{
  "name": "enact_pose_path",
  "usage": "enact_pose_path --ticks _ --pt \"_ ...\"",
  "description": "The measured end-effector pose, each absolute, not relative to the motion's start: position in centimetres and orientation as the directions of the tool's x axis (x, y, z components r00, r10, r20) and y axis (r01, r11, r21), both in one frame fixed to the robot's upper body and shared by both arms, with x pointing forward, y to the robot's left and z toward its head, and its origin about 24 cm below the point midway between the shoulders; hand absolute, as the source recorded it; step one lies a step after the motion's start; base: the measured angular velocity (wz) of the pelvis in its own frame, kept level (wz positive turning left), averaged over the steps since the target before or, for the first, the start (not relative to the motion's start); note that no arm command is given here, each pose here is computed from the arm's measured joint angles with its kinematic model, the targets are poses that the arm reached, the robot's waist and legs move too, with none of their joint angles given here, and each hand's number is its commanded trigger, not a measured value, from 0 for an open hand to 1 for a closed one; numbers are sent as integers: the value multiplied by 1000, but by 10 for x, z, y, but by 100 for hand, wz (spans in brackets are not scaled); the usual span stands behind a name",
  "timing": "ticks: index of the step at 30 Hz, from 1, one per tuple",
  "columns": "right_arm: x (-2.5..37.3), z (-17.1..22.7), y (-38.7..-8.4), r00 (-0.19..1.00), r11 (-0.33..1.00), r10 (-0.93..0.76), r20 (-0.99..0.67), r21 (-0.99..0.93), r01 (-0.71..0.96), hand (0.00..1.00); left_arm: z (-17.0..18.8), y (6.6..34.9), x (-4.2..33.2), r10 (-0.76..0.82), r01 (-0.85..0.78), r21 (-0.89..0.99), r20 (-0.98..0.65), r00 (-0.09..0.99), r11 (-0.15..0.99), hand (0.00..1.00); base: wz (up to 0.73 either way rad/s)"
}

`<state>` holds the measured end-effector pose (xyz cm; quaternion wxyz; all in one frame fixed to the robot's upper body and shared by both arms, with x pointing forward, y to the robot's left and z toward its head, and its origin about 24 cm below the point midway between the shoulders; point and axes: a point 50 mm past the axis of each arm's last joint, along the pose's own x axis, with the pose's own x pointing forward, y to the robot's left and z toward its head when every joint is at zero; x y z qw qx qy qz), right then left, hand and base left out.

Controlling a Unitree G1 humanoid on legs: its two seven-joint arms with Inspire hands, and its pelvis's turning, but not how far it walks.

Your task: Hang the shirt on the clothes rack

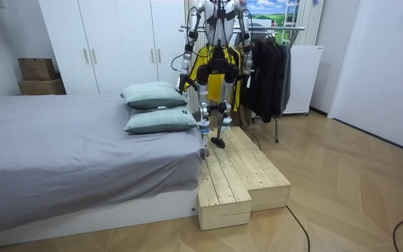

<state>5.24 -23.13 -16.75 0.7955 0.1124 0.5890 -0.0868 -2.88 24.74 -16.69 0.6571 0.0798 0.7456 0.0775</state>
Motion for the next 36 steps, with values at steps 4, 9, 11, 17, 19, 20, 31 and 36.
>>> enact_pose_path --ticks 4,9,11,17,19,20,31,36 --pt "54 -167 -231 305 966 -7 -952 72 249 0 -167 247 -27 216 8 216 -970 -108 976 0 4" --pt "54 -167 -231 311 969 -7 -950 71 238 0 -167 247 -27 212 3 213 -972 -103 977 0 0" --pt "54 -167 -231 311 969 -6 -950 71 236 0 -167 246 -26 212 9 212 -972 -103 977 0 0" --pt "55 -167 -231 319 970 -9 -948 70 234 0 -168 245 -26 210 23 209 -973 -98 978 0 0" --pt "55 -167 -231 319 970 -9 -948 69 232 0 -168 245 -26 210 24 209 -973 -98 978 0 0" --pt "55 -167 -231 319 970 -9 -948 69 232 0 -168 245 -26 210 25 209 -973 -98 978 0 0" --pt "67 -164 -235 336 991 -5 -942 42 131 0 -168 247 -2 254 -3 254 -967 -21 967 0 15" --pt "85 -160 -240 367 999 -15 -930 1 42 0 -169 238 32 230 -51 225 -964 133 973 0 74"
